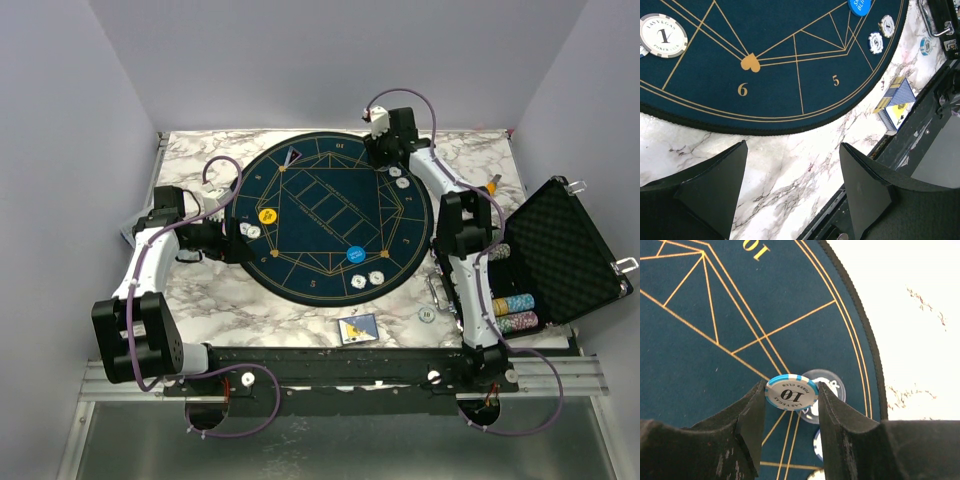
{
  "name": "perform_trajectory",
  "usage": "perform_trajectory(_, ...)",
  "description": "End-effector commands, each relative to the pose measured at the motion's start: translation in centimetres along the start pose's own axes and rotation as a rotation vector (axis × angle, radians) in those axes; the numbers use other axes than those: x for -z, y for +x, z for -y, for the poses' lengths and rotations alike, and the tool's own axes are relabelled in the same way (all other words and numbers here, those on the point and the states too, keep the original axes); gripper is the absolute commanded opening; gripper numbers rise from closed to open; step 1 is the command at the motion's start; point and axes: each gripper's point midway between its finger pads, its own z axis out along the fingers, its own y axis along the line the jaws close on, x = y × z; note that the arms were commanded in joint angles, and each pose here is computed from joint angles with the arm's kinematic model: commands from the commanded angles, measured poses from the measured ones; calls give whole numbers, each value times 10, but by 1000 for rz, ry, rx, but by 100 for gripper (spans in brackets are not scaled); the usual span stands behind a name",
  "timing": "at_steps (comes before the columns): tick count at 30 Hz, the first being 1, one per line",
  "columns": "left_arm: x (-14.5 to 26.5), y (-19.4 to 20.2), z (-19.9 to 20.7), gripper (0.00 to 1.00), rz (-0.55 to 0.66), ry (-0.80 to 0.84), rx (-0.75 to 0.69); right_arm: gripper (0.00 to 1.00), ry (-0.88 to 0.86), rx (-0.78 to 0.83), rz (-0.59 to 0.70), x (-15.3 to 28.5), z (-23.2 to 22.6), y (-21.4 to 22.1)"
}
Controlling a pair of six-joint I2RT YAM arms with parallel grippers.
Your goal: Distribute texas hold em gaming equipment
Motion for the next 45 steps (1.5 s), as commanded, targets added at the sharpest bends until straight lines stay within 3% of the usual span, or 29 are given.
perform_trajectory(1, 1, -6, -4, 77, 8, -8, -17, 27, 38, -13, 71, -20, 12, -10)
perform_trajectory(19, -2, -5, -9, 77, -4, -1, 1, 31, 49, 13, 111, -52, 16, 0)
perform_trajectory(23, -2, -5, -9, 77, -5, -3, 2, 40, 59, 13, 115, -54, 19, 0)
perform_trajectory(26, -2, -5, -9, 76, -6, -4, 4, 59, 57, 0, 128, -48, 19, -8)
perform_trajectory(27, -2, -5, -9, 77, -7, -4, 4, 61, 53, -2, 136, -44, 18, -14)
perform_trajectory(33, -2, -4, -9, 77, -5, -3, 3, 67, 34, 2, 213, 3, 18, -69)
perform_trajectory(37, -1, -5, -8, 77, -1, -4, -1, 68, -4, 37, 244, 59, 11, -106)
perform_trajectory(41, 0, -5, -6, 77, 7, 0, -5, 69, -88, 85, 169, 113, -13, -99)
perform_trajectory(45, 2, -6, -3, 77, 18, 3, -18, 68, -194, 132, 38, 162, -42, -61)
